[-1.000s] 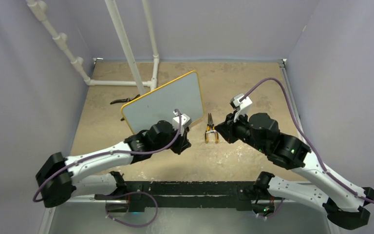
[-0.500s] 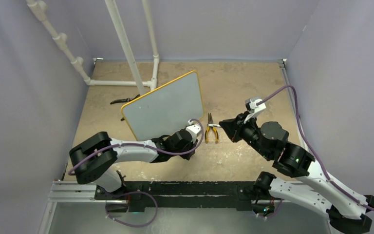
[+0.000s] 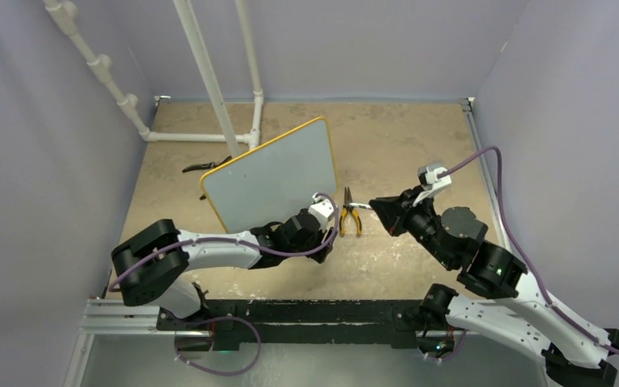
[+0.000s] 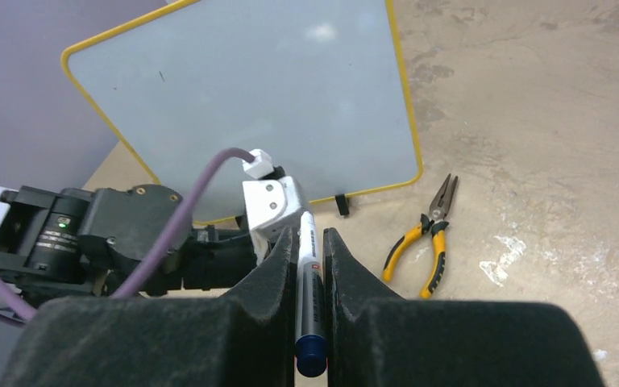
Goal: Write a sentence on the whiteboard
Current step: Place the pen cap at the center of the board, then write a sentence on the whiteboard.
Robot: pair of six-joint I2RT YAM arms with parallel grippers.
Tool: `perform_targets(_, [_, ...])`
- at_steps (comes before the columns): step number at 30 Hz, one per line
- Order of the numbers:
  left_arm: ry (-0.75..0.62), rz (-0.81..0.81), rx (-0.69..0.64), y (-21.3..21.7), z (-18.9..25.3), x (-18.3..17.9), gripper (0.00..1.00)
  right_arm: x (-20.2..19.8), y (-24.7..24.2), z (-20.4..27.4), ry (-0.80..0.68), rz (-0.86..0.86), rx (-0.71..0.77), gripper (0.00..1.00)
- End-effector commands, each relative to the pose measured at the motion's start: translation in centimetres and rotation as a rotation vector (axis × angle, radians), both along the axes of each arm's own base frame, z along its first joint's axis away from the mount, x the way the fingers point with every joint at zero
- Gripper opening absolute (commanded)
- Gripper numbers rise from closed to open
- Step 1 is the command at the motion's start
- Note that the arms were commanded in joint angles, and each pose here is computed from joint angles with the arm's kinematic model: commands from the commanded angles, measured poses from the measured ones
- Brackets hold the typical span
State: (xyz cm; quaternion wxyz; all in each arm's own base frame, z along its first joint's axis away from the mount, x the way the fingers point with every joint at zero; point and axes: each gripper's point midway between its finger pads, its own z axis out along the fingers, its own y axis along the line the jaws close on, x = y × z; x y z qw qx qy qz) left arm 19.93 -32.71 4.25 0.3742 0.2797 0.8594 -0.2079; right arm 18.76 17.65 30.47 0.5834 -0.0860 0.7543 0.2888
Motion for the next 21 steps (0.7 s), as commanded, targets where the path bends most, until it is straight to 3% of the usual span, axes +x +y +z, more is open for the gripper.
perform_targets(1, [-0.122,-0.023,-0.135,-2.1,8.0,1.3,0.65,0.3,-0.7,1.2,-0.033,-0.039,0.054,0.0])
perform_targets(9, [-0.211,-0.048,-0.161,0.1,18.1,1.4,0.69,0.0,-0.8,2.4,-0.077,-0.032,0.122,0.0])
perform_targets(16, [-0.317,0.082,-0.19,6.6,26.3,6.1,0.68,0.3,0.4,2.6,-0.096,0.002,0.142,0.0])
perform_targets(21, [-0.436,0.133,-0.189,9.2,32.2,7.0,0.69,0.6,2.2,2.5,-0.098,0.045,0.145,0.0])
